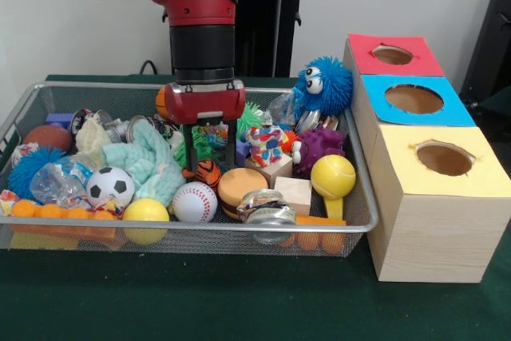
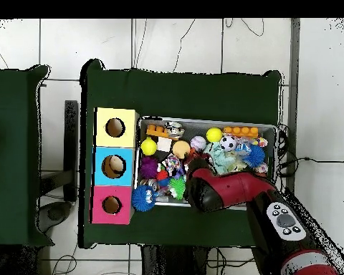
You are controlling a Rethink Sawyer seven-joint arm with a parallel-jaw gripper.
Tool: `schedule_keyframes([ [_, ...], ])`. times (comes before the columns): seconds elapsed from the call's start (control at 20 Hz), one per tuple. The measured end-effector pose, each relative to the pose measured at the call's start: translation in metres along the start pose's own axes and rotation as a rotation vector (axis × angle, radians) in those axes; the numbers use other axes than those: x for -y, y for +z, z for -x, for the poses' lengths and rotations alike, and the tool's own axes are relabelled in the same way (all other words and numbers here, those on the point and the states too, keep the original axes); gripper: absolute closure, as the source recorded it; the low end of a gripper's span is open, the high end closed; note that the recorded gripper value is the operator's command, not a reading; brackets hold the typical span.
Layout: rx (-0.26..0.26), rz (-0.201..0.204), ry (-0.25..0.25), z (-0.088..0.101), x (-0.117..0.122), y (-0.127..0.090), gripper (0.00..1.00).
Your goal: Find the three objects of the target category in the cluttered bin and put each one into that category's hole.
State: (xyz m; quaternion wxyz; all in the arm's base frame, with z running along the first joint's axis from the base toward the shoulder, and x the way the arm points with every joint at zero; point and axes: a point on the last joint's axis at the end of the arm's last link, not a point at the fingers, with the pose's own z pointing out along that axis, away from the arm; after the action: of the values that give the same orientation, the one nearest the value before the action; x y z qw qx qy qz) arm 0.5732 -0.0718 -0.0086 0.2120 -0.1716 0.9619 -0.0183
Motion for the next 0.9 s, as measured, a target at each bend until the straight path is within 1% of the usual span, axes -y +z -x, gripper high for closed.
schedule_keyframes([
  [0.25, 0.016, 0.010, -0.002, 0.008, -0.005, 0.000, 0.00],
  [0.4, 0.016, 0.012, -0.005, 0.009, -0.006, 0.001, 0.00],
  [0.55, 0.002, 0.018, -0.016, 0.004, -0.015, 0.005, 0.00],
  [0.75, -0.022, 0.019, -0.039, -0.006, -0.026, 0.012, 0.00],
  [0.9, -0.013, 0.015, -0.055, -0.007, -0.032, 0.015, 0.00],
])
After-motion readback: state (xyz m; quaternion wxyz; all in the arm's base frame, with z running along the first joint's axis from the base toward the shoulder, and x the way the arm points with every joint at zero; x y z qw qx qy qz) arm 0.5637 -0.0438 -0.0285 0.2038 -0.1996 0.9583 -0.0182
